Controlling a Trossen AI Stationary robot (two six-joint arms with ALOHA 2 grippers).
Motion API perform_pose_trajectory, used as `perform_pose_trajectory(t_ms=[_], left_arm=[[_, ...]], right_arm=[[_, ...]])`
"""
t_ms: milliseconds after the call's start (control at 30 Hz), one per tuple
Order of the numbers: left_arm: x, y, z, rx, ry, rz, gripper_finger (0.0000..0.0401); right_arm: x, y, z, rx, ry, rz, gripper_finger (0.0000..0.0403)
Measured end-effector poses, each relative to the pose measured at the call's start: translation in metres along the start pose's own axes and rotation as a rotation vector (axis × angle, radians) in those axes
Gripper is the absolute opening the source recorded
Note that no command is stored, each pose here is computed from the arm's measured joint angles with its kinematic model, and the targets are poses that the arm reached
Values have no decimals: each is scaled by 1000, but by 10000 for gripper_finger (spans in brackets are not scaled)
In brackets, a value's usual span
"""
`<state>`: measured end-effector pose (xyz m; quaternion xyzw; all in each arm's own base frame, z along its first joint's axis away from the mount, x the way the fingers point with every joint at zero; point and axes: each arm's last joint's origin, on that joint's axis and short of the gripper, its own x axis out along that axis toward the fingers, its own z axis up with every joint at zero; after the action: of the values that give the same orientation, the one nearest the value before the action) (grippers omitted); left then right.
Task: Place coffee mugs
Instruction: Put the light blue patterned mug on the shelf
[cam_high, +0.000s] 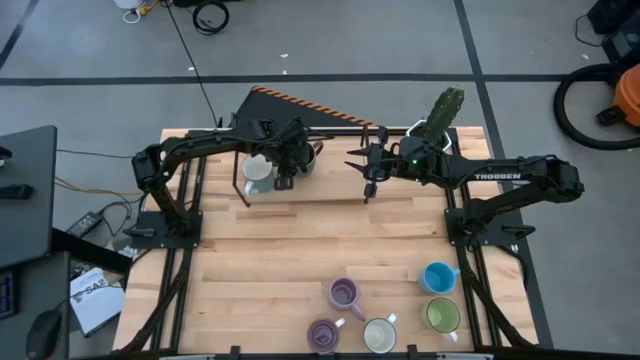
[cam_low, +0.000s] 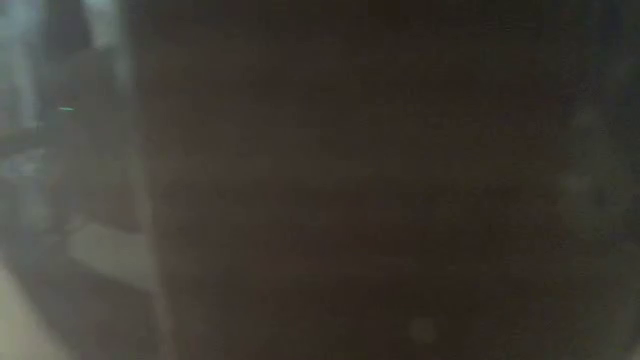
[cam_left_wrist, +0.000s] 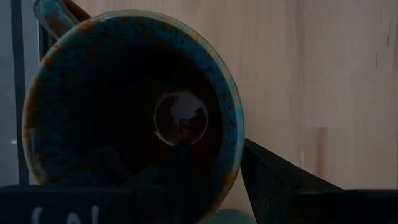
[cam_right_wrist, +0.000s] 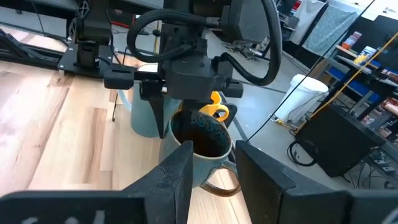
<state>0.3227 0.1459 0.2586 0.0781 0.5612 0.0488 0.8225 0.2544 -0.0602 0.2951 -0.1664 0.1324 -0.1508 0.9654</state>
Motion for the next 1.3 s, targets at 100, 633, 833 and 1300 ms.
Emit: perform_pose_trajectory(t_ms=[100,633,833,1300], left_arm=[[0,0,0,1,0,0,141],[0,-1,1,-28,-8,-1,46],[0,1,3,-100,-36,15,48],[-37,24,21,-407,-145,52,51]], right_arm=[[0,0,0,16,0,0,126],[0,1,-4,40,38,14,126],[0,2,-3,41,30,35,126],[0,2,-2,50,19,37,126]])
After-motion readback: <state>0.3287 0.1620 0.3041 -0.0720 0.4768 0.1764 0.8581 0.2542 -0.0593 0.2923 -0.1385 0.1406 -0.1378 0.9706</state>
